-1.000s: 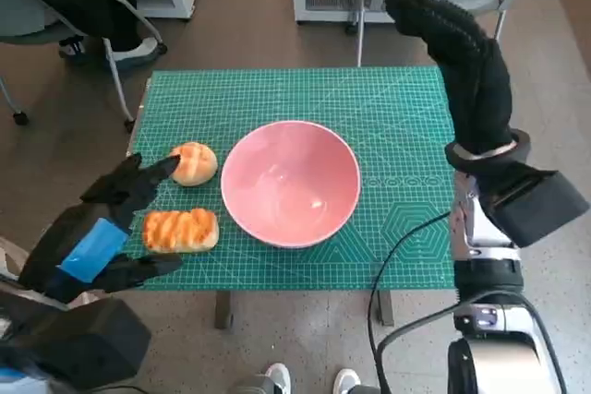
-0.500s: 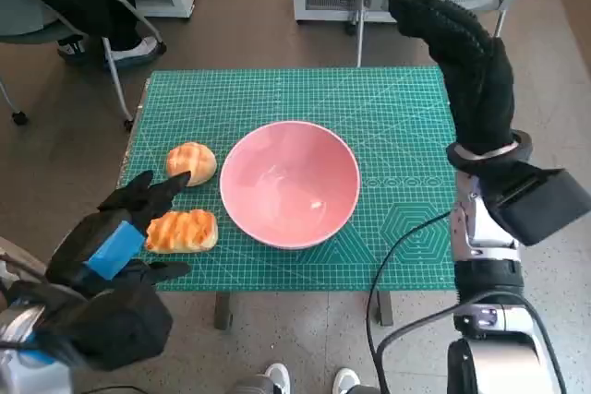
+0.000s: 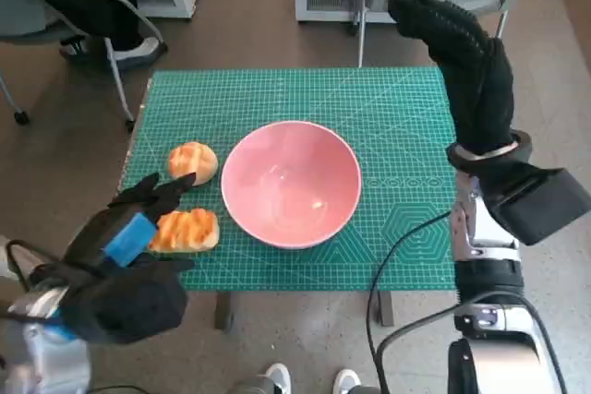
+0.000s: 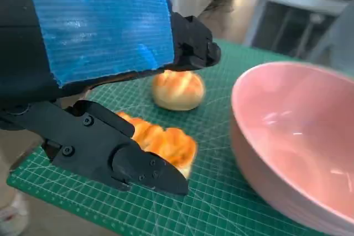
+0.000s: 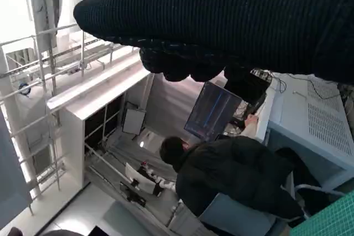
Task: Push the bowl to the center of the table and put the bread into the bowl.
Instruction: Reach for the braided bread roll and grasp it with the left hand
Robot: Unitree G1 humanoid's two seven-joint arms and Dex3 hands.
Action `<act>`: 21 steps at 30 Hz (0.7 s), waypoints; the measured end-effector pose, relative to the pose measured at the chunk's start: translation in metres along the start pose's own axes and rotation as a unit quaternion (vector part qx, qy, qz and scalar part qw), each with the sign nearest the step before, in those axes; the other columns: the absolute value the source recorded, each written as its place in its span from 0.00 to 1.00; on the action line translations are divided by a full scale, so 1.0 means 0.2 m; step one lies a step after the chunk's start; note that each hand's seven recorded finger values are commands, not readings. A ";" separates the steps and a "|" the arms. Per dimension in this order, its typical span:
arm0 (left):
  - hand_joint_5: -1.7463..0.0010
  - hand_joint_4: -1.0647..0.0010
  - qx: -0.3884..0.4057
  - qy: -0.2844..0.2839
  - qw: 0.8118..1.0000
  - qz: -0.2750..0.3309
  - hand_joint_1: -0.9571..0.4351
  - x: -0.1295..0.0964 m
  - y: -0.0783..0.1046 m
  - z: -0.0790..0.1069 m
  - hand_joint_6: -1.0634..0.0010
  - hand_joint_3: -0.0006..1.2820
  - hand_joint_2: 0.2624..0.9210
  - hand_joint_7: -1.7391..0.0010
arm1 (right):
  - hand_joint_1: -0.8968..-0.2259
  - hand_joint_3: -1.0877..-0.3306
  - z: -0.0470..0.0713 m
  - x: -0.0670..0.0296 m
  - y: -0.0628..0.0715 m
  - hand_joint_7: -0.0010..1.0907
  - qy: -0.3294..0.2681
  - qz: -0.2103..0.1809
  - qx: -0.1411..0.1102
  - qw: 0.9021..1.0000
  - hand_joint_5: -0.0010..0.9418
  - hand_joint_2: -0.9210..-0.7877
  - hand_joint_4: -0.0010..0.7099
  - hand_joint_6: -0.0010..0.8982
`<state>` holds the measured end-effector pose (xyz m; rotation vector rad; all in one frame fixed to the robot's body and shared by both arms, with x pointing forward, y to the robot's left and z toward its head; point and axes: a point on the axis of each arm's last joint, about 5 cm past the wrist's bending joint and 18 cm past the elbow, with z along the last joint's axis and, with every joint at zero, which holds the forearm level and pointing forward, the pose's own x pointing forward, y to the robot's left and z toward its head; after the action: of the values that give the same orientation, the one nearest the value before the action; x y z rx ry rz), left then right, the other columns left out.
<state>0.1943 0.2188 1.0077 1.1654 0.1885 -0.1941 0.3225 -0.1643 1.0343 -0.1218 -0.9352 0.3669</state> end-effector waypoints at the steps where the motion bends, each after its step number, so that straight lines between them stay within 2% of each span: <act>1: 1.00 0.90 0.000 0.004 1.000 -0.004 0.41 0.01 -0.01 0.00 0.73 0.00 0.82 0.98 | 0.33 0.43 0.00 0.000 0.00 0.17 0.000 0.001 0.000 1.000 0.00 0.00 0.26 0.15; 15: 1.00 0.89 0.005 0.032 0.999 -0.030 0.41 0.14 -0.05 0.00 0.70 0.00 0.82 0.98 | 0.34 0.43 0.00 -0.001 -0.01 0.18 -0.001 0.004 -0.002 1.000 0.00 0.00 0.26 0.15; 21: 1.00 0.89 0.005 0.038 0.999 -0.037 0.41 0.17 -0.06 0.00 0.70 0.00 0.82 0.99 | 0.34 0.43 0.00 -0.002 -0.01 0.19 -0.001 0.003 -0.003 1.000 0.00 0.00 0.26 0.14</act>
<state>0.2235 0.2133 0.9889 1.1764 0.2976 -0.2170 0.3225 -0.1666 1.0348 -0.1290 -0.9377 0.3701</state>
